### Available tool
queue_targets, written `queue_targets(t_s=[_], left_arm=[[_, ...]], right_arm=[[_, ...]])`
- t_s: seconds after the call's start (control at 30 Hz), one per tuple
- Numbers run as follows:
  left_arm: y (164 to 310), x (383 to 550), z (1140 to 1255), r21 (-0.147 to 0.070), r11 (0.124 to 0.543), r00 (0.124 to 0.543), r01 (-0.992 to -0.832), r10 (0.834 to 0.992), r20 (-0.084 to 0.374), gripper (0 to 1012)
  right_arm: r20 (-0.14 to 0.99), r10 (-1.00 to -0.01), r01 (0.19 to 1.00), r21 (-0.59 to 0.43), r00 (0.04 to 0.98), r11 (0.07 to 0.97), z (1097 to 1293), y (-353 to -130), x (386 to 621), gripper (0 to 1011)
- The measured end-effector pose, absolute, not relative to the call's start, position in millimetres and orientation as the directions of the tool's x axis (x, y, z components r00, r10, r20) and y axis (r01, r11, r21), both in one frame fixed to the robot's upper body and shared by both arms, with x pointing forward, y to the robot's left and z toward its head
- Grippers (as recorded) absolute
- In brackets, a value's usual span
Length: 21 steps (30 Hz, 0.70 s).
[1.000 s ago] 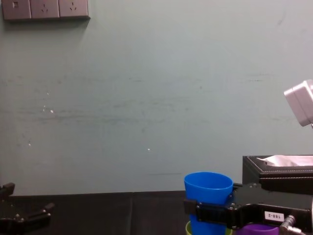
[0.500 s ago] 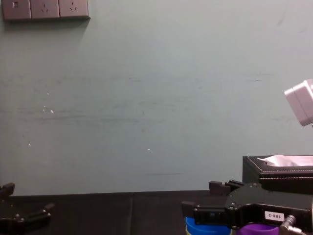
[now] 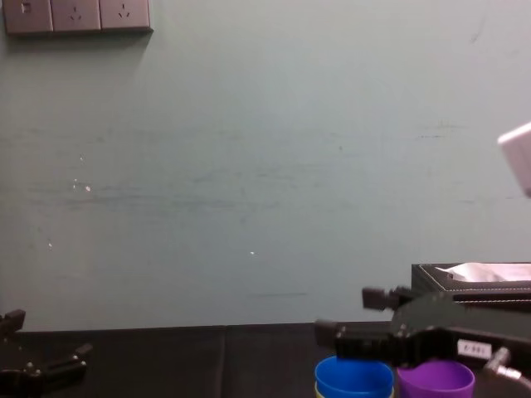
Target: Stack the three plastic cups sequentially using one hand.
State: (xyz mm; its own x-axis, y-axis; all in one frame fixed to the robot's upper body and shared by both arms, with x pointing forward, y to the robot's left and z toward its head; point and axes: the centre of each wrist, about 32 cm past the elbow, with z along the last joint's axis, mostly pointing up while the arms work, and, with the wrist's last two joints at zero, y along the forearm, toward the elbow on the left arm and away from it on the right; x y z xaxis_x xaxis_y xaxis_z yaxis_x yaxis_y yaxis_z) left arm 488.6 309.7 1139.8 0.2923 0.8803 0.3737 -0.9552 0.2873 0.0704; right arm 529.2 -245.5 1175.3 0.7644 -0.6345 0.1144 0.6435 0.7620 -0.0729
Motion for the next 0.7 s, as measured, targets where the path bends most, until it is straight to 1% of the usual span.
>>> queue_targets(t_s=[0.17, 0.3, 0.5, 0.63, 0.67, 0.7], left_arm=[[309.7, 488.6, 1139.8, 0.070, 0.287, 0.292, -0.955, 0.880, 0.374, 1000], [309.7, 488.6, 1139.8, 0.070, 0.287, 0.292, -0.955, 0.880, 0.374, 1000], [309.7, 488.6, 1139.8, 0.070, 0.287, 0.292, -0.955, 0.880, 0.374, 1000], [309.7, 488.6, 1139.8, 0.070, 0.287, 0.292, -0.955, 0.880, 0.374, 1000], [309.7, 488.6, 1139.7, 0.070, 0.287, 0.292, -0.955, 0.880, 0.374, 1000], [309.7, 488.6, 1139.8, 0.070, 0.287, 0.292, -0.955, 0.880, 0.374, 1000]], right_arm=[[0.151, -0.651, 0.664, -0.053, 0.744, 0.746, 1186.3, -253, 520, 1003], [0.169, -0.661, 0.678, -0.068, 0.731, 0.732, 1193.5, -261, 509, 1003], [0.154, -0.675, 0.692, -0.127, 0.722, 0.711, 1198.6, -281, 488, 1003], [0.134, -0.701, 0.712, -0.185, 0.701, 0.677, 1201.1, -296, 471, 1003], [0.134, -0.701, 0.712, -0.185, 0.701, 0.677, 1201.1, -296, 471, 1003], [0.119, -0.711, 0.717, -0.207, 0.693, 0.665, 1200.9, -300, 466, 1003]])
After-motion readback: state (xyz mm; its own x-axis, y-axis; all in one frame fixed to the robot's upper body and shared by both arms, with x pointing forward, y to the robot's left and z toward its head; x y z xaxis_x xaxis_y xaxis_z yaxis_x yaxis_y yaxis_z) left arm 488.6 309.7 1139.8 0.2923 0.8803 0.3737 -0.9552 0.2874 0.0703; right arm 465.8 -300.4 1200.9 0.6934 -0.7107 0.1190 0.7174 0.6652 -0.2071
